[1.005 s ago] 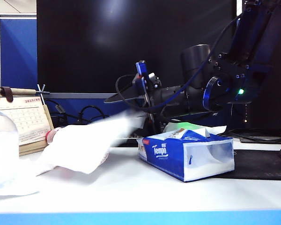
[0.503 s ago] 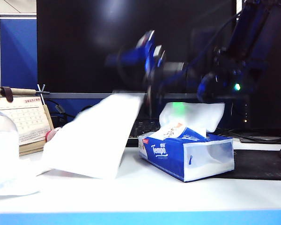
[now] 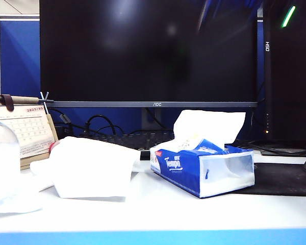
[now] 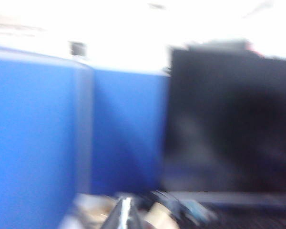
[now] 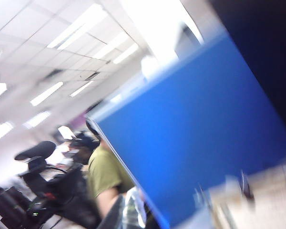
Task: Pull out a tissue from the tissue dispenser, then press the switch of the alcohol sanitizer bottle to drop some sanitizer on the paper tissue, and finally place the treated tissue on the table.
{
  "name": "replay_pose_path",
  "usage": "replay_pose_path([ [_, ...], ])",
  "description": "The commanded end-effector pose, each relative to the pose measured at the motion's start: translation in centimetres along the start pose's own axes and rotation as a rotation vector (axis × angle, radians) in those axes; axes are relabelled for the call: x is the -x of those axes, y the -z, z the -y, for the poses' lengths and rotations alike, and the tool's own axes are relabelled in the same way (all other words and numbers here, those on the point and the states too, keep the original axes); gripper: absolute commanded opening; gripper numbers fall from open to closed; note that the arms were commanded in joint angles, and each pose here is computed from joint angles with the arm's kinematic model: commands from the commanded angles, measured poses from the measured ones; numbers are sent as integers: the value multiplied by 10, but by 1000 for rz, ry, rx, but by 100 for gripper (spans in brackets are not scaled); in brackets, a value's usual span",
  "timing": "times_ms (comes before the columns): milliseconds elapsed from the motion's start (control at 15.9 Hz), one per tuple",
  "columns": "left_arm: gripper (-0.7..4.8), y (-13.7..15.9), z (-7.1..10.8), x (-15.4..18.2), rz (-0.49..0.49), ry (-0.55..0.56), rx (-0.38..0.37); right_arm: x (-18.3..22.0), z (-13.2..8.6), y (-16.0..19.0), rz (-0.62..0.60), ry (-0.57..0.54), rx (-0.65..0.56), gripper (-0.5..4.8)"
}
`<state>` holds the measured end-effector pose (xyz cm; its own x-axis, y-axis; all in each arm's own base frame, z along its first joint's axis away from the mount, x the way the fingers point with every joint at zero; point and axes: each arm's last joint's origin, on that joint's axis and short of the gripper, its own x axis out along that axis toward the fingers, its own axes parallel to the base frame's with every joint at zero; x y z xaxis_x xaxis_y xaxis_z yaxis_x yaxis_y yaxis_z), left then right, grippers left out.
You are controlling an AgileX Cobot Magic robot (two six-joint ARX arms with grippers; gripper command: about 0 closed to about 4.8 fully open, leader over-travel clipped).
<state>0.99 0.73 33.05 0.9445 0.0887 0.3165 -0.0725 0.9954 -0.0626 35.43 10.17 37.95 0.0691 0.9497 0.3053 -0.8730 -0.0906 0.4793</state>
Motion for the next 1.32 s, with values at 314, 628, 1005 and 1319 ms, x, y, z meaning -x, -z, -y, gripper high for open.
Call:
replay_pose_path([
  [314, -5, 4, -3, 11, -187, 2, 153, 63, -156, -33, -50, 155, 226, -4],
  [628, -5, 58, 9, -5, -363, 108, 182, 154, -144, 82, 203, 767, 67, -4],
  [1005, -5, 141, 20, -21, -465, 122, 252, 161, -118, 202, 23, 903, -9, -4],
  [1319, -5, 188, 23, -17, -578, 159, 211, 170, -106, 280, 21, 1039, -79, -4],
])
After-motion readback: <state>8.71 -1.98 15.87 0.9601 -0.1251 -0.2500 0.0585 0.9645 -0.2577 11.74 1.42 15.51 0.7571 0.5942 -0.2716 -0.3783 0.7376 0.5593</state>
